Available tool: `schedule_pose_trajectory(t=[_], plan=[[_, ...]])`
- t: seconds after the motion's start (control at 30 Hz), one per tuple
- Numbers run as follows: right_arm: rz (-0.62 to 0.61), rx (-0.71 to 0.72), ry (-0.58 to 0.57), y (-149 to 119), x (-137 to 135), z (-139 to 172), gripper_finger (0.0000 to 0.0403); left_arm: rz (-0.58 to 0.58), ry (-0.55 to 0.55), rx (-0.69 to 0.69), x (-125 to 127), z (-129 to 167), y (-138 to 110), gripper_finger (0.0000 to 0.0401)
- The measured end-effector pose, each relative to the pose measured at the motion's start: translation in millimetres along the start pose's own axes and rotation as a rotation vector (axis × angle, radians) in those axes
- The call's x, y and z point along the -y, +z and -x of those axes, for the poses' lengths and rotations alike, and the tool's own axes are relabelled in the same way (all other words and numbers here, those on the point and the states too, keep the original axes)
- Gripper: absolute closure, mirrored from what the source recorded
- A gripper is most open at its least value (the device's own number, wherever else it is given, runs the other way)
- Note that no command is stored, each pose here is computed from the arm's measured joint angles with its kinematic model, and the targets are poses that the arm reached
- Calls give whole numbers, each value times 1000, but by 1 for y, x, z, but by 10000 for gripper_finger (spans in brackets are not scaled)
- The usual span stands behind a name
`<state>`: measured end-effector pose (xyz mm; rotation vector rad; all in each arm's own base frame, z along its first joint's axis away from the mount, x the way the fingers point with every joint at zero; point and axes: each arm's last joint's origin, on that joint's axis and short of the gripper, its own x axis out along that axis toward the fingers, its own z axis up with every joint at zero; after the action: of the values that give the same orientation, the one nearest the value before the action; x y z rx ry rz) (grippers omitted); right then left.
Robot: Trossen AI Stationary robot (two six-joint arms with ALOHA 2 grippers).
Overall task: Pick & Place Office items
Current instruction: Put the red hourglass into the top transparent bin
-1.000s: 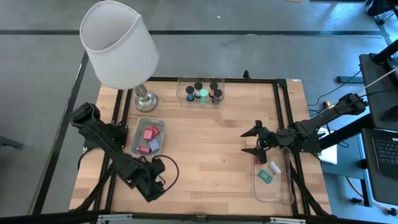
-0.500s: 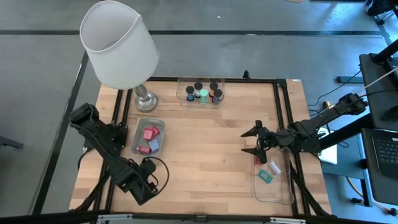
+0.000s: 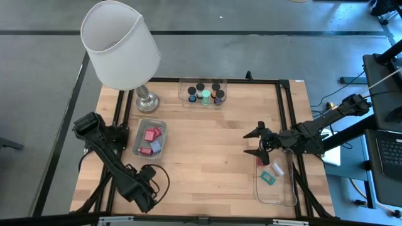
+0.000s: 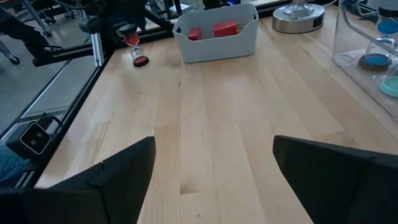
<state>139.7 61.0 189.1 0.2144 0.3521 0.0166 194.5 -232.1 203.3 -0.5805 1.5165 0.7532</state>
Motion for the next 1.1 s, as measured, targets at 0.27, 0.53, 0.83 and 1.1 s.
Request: schedule_pose_trajectory(t=[0.27,0.53,0.83,1.1], plan=[[1,0,0,0,0,0,76,0,-12,-8,2,-1,0,54],[1,0,0,0,0,0,76,8,-20,-4,3,-1,0,71],[2,0,0,0,0,0,76,14,-20,-6,3,-1,0,154],[3,0,0,0,0,0,76,14,-24,-5,3,0,0,201]])
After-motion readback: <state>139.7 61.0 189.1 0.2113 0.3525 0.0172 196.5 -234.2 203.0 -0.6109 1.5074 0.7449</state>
